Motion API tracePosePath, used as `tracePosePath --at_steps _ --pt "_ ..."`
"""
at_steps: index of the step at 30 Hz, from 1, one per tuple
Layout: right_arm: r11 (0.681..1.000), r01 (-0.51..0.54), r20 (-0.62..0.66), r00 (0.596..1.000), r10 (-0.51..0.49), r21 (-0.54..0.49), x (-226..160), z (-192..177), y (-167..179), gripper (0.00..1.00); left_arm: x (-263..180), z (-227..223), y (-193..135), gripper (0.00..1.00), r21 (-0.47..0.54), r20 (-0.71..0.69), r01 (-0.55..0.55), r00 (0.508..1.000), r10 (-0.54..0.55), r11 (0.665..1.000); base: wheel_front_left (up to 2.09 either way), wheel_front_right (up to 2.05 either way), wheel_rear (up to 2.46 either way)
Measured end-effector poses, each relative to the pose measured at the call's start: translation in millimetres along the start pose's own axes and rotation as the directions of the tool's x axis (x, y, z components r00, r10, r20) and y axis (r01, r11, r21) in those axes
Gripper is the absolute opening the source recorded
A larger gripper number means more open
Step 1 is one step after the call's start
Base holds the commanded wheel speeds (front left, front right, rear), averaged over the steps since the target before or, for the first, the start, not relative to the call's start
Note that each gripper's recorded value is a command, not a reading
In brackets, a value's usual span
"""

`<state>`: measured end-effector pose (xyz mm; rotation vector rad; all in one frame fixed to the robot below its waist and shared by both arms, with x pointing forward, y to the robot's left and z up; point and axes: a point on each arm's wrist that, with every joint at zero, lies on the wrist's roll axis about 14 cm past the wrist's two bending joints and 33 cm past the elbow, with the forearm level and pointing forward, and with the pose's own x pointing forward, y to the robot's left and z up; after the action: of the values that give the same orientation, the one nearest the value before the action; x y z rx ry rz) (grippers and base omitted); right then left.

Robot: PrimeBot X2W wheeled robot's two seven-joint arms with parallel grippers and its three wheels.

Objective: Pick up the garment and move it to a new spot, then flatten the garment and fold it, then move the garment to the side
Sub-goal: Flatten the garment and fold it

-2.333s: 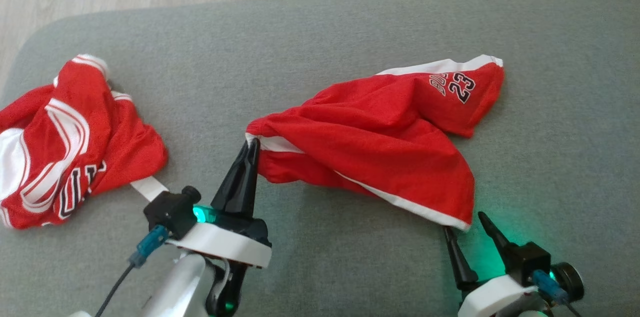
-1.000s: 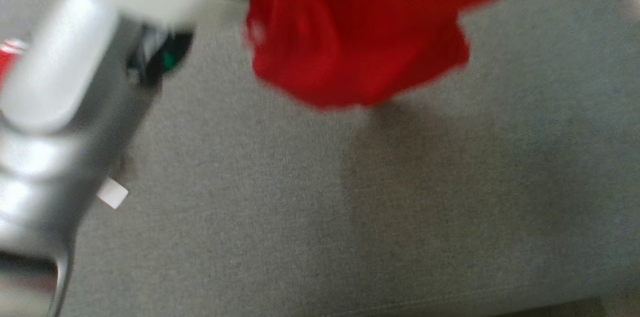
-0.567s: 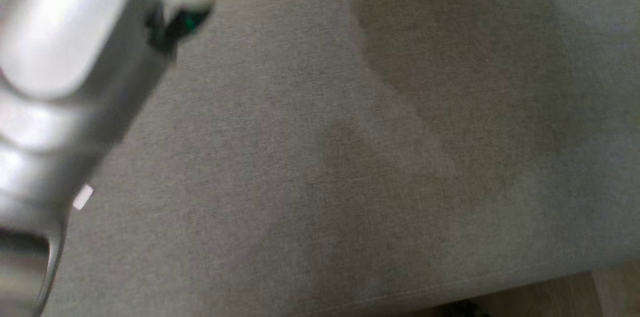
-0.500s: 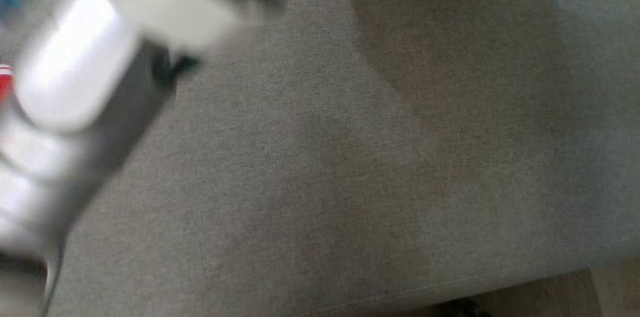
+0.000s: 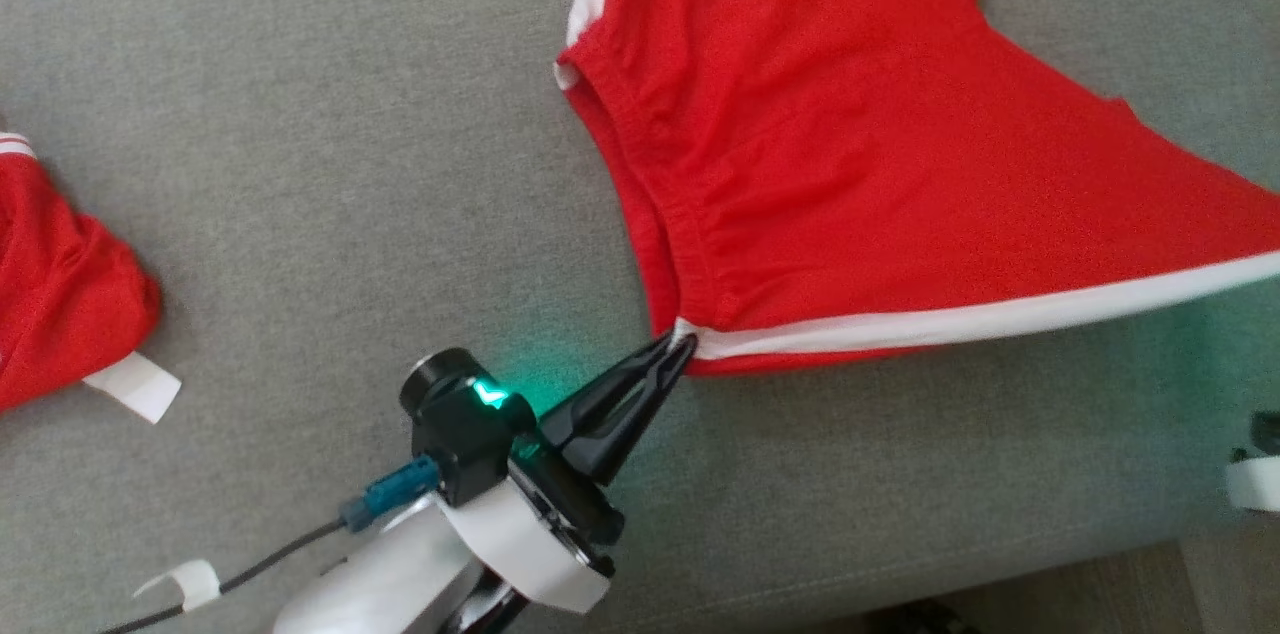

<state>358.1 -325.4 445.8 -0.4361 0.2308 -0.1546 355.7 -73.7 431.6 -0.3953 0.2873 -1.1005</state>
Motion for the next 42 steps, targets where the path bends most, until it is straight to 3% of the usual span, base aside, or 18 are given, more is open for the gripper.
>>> tracePosePath --at_steps 5,13,23,31,32,33,34,35,36,37,42 --pt "0.999 -0.006 0.045 0.999 0.008 -0.050 17 23 -7 0.00 5 27 2 0.00 -0.027 0.090 -0.017 0.996 0.019 0.999 0.00 0.00 0.00" --pt "0.980 -0.133 0.124 0.981 0.152 -0.149 113 78 22 0.00 31 85 49 0.00 -0.058 0.197 -0.098 0.975 0.107 0.994 0.00 0.00 0.00" --pt "0.926 -0.279 0.052 0.952 0.301 -0.254 210 82 81 0.00 41 81 118 0.00 -0.208 0.159 -0.235 0.950 0.270 0.950 0.00 0.00 0.00" --pt "0.903 -0.327 0.017 0.939 0.345 -0.278 245 74 110 0.00 34 82 146 0.00 -0.245 0.183 -0.294 0.922 0.342 0.924 0.00 0.00 0.00" --pt "0.904 -0.328 0.017 0.938 0.346 -0.275 247 74 112 0.03 34 82 147 0.00 -0.245 0.183 -0.297 0.921 0.345 0.923 0.00 0.00 0.00" --pt "0.904 -0.328 0.020 0.938 0.346 -0.273 249 74 113 0.18 34 83 149 0.00 -0.250 0.188 -0.298 0.918 0.349 0.921 0.00 0.00 0.00" --pt "0.907 -0.328 0.030 0.937 0.348 -0.265 251 75 115 0.50 34 83 149 0.00 -0.260 0.189 -0.300 0.916 0.353 0.918 0.00 0.00 0.00" --pt "0.912 -0.327 0.046 0.936 0.348 -0.250 252 78 118 1.00 34 83 150 0.39 -0.264 0.192 -0.301 0.915 0.356 0.916 0.00 0.00 0.00" --pt "0.918 -0.321 0.067 0.936 0.345 -0.232 253 82 119 1.00 34 83 151 0.92 -0.264 0.193 -0.303 0.913 0.358 0.916 0.00 0.00 0.00" --pt "0.925 -0.314 0.097 0.935 0.340 -0.216 254 87 120 1.00 34 83 153 1.00 -0.264 0.194 -0.308 0.911 0.364 0.914 0.00 0.00 0.00" --pt "0.949 -0.285 0.178 0.935 0.306 -0.135 253 97 119 1.00 34 85 155 1.00 -0.266 0.207 -0.316 0.904 0.374 0.911 0.00 0.00 0.00"
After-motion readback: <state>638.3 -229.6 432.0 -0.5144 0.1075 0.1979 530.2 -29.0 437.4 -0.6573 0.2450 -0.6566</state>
